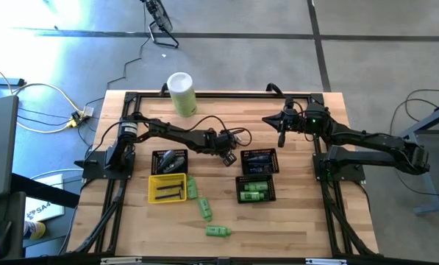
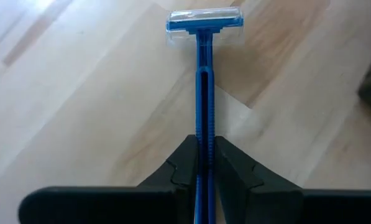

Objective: Pick & Place Travel size toiletries
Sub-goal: Put the blue razor into the yellow bin

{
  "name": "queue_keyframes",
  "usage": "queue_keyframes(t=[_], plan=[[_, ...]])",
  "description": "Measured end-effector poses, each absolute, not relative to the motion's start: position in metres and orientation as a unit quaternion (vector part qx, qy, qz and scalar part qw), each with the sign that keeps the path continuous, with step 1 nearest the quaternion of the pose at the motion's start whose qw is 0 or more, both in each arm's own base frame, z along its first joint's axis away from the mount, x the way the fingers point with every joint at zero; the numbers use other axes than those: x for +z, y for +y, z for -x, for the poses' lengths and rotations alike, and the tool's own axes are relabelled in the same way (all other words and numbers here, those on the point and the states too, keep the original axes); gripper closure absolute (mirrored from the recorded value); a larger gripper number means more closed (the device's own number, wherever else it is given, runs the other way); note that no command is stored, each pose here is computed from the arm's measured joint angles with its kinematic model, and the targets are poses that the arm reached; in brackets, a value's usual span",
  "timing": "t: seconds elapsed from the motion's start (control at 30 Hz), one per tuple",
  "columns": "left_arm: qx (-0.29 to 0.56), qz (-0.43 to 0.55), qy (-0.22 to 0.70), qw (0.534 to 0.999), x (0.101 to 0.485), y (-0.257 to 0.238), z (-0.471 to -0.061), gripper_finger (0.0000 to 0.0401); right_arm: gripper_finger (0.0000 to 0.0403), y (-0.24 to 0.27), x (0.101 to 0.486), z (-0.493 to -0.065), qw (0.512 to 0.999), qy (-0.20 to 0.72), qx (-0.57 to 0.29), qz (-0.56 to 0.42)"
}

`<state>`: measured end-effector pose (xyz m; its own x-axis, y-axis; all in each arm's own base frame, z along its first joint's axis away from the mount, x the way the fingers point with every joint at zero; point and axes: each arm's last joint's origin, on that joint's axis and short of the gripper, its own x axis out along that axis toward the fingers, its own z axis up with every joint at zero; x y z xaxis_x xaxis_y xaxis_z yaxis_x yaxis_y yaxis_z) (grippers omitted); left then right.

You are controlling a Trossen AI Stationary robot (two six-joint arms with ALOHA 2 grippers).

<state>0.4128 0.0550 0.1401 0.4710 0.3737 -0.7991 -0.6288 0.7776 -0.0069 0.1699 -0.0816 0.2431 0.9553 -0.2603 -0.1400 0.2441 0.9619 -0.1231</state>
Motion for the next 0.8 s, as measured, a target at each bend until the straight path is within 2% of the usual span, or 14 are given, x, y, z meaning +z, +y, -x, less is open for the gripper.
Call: queue_keyframes(t=[0.27, 0.67, 0.8], plan=[[0.304, 0.115, 0.406, 0.854, 0.149, 0.058, -0.412, 0.0365, 0.0401, -0.082, 0.243, -0.170, 0.987, 0.078, -0.128, 0.052], [0.285, 0.057, 0.356, 0.888, 0.206, 0.058, -0.403, 0.0365, 0.0401, -0.082, 0.243, -0.170, 0.987, 0.079, -0.127, 0.055], [0.278, 0.050, 0.367, 0.886, 0.218, 0.056, -0.394, 0.0365, 0.0401, -0.082, 0.243, -0.170, 0.987, 0.079, -0.127, 0.055]])
